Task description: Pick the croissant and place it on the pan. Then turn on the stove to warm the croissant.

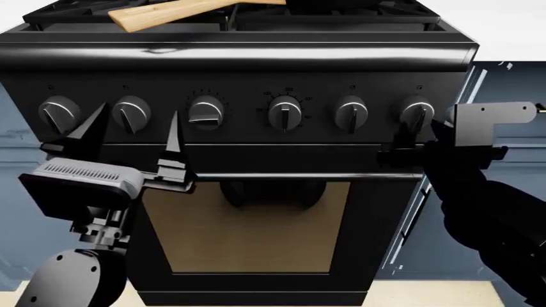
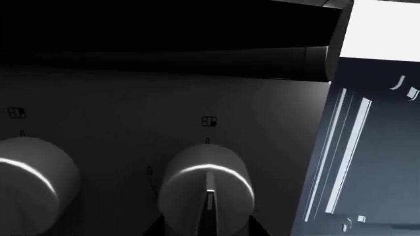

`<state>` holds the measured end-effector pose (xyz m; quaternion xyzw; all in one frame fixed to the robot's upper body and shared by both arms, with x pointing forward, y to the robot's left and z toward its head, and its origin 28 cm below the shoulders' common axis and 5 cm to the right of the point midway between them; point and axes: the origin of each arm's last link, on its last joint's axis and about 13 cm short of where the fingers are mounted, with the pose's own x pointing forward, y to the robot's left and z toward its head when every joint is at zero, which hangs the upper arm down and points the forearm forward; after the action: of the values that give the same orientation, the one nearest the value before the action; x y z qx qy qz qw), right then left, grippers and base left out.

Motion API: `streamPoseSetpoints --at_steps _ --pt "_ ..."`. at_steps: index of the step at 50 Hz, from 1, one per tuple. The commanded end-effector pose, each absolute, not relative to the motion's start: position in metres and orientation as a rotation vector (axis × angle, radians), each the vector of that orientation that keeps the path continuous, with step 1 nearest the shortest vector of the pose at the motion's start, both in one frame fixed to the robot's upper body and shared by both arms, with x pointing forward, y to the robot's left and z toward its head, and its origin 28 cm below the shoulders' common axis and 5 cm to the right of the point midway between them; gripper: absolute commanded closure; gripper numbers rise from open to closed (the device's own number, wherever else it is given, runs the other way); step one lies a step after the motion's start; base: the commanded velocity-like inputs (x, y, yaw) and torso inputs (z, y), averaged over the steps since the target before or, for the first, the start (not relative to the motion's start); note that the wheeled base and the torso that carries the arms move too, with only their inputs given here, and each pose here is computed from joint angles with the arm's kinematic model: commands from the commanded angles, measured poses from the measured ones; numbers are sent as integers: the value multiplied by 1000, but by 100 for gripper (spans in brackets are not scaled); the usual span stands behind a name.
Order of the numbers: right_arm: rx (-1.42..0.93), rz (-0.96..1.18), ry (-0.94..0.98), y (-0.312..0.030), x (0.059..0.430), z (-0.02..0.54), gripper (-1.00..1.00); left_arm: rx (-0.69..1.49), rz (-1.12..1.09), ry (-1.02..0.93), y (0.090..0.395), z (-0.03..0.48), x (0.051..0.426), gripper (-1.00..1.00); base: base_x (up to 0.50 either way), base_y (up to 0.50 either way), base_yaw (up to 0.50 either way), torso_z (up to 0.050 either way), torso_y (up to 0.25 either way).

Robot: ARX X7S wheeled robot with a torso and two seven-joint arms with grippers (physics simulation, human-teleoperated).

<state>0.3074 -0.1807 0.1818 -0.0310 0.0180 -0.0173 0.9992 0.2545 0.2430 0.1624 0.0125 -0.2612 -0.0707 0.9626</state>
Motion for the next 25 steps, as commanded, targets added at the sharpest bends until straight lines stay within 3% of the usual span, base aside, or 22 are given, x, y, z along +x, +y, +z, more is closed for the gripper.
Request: streamPoseSetpoints --at_steps 1,25 --pt "-66 -28 35 -180 308 182 100 26 -144 -526 243 162 255 -100 0 0 0 0 0" --pt "-77 -23 42 -179 309 181 100 23 -142 -521 243 161 256 -100 1 0 1 0 0"
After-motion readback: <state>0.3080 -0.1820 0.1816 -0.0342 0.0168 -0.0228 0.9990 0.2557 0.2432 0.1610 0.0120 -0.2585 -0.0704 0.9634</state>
